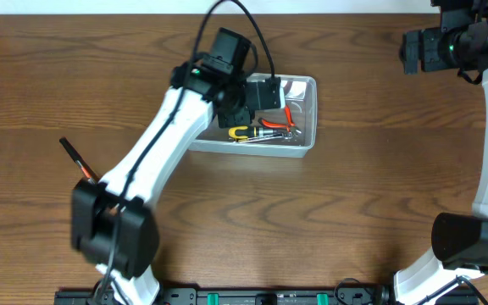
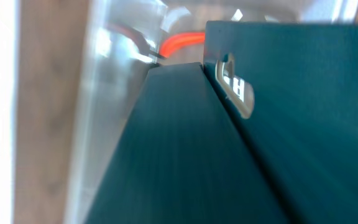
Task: Pack container
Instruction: 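Carry the teal box into the container and release it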
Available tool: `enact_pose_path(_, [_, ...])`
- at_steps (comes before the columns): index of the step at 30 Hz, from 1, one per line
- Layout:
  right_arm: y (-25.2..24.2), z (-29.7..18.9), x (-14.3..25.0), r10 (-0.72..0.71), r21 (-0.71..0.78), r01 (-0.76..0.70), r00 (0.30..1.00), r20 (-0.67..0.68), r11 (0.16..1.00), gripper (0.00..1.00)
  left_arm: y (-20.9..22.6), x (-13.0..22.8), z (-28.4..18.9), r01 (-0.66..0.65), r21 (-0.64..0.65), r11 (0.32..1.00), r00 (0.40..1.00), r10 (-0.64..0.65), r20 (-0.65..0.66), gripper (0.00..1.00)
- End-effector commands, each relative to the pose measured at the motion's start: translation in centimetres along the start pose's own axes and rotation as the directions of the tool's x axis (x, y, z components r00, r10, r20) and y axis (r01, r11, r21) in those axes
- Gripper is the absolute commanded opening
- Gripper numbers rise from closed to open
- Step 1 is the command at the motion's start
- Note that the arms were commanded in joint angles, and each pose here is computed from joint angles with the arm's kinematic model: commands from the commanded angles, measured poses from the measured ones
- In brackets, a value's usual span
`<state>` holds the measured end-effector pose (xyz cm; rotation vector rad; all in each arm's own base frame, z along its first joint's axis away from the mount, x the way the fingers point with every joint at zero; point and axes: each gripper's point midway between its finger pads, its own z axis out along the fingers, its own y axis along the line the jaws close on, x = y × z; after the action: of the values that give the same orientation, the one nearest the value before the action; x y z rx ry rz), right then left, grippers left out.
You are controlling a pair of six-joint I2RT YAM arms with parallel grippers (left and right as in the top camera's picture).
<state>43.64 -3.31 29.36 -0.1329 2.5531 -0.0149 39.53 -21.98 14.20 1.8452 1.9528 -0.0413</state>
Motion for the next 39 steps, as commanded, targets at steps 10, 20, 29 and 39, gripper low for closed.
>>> enact_pose_path(10, [0.0, -0.3, 0.1, 0.022, -0.007, -0.022, 1.0, 0.004, 1.0, 0.99, -2.0, 1.9, 4.1, 0.054, 0.123, 0.991, 0.996, -0.046, -0.072, 0.29])
enact_pose_path(20, [0.0, -0.3, 0.1, 0.022, -0.007, -0.022, 1.0, 0.004, 1.0, 0.99, -2.1, 2.0, 4.1, 0.056, 0.127, 0.99, 0.996, -0.047, -0.075, 0.41])
enact_pose_path(29, [0.0, -0.3, 0.1, 0.022, -0.007, -0.022, 1.0, 0.003, 1.0, 0.99, -0.4, 2.6, 4.1, 0.059, 0.062, 0.996, 0.994, -0.053, -0.091, 0.41])
enact_pose_path(39, [0.0, -0.3, 0.1, 0.022, -0.007, -0.022, 1.0, 0.003, 1.0, 0.99, 6.5, 5.7, 2.9, 0.303, -0.288, 0.908, 0.925, -0.353, -0.139, 0.62])
